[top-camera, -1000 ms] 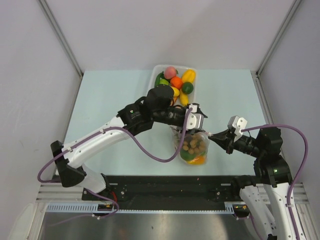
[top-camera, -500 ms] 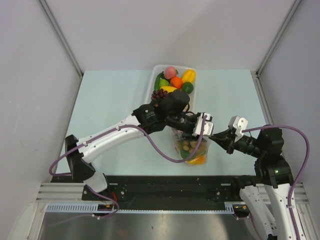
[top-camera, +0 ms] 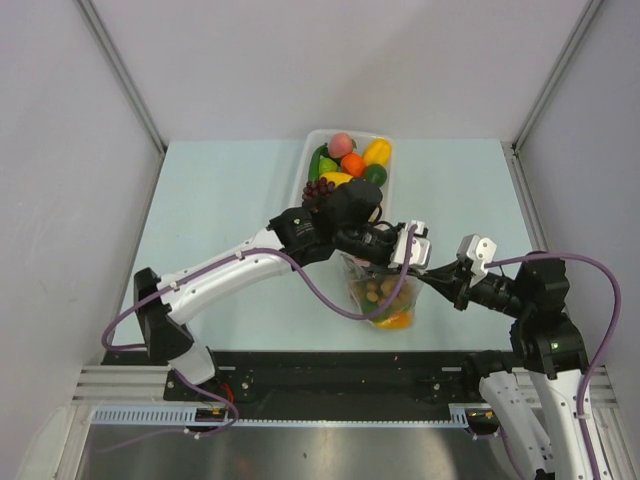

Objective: Place the food in the zip-top bag and seal the zipper
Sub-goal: Zip the zipper food storage bag at the center of the board.

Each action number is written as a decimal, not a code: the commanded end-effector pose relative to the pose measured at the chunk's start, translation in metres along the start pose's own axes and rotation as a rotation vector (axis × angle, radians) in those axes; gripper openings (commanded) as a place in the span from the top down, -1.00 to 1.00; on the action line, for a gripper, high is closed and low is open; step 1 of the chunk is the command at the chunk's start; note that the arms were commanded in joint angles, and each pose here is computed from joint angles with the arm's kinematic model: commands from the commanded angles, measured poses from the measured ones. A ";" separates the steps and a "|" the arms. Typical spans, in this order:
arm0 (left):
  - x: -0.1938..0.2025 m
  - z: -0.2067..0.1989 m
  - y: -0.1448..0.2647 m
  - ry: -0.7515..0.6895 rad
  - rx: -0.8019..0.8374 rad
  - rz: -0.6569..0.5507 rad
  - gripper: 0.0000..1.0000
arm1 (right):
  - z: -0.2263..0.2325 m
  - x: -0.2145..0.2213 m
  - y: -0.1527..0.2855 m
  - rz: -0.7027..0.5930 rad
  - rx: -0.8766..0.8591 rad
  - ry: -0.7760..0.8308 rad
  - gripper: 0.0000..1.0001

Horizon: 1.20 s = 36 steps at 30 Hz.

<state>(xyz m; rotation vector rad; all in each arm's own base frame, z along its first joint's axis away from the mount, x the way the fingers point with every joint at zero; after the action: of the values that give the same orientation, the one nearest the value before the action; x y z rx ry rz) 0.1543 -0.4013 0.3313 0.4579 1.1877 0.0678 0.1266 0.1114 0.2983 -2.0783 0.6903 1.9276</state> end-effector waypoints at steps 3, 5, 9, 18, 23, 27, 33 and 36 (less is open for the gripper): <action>-0.020 0.003 -0.004 0.072 -0.015 -0.095 0.99 | 0.007 -0.020 0.008 -0.050 -0.010 0.082 1.00; -0.021 0.002 0.000 0.074 -0.032 -0.110 1.00 | 0.009 -0.020 0.010 -0.046 -0.012 0.084 1.00; -0.001 0.000 0.005 0.090 -0.048 -0.058 1.00 | 0.011 -0.020 0.011 -0.044 -0.007 0.089 1.00; 0.039 0.001 0.033 0.055 -0.098 0.062 1.00 | 0.005 -0.024 0.013 -0.047 0.043 0.078 1.00; 0.055 0.007 0.052 0.056 -0.139 0.102 1.00 | 0.003 -0.027 0.013 -0.049 0.061 0.072 1.00; 0.069 0.007 0.066 0.068 -0.164 0.137 1.00 | 0.001 -0.031 0.015 -0.053 0.076 0.078 1.00; 0.088 0.021 0.104 0.048 -0.262 0.198 1.00 | 0.000 -0.034 0.017 -0.047 0.102 0.077 1.00; 0.099 0.031 0.131 0.054 -0.325 0.230 1.00 | -0.002 -0.036 0.017 -0.052 0.110 0.064 1.00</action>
<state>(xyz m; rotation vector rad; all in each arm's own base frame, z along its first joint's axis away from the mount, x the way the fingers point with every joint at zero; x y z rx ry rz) 0.2167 -0.3096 0.3010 0.3506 1.2043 0.2976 0.1222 0.1037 0.3067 -2.0399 0.7701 1.8777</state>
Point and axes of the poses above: each gripper's point midway between its finger pads, its own y axis back along the fingers, its own z axis along the line the jaws close on, x = y × z, the point moved 5 cm from there along y, back along the fingers
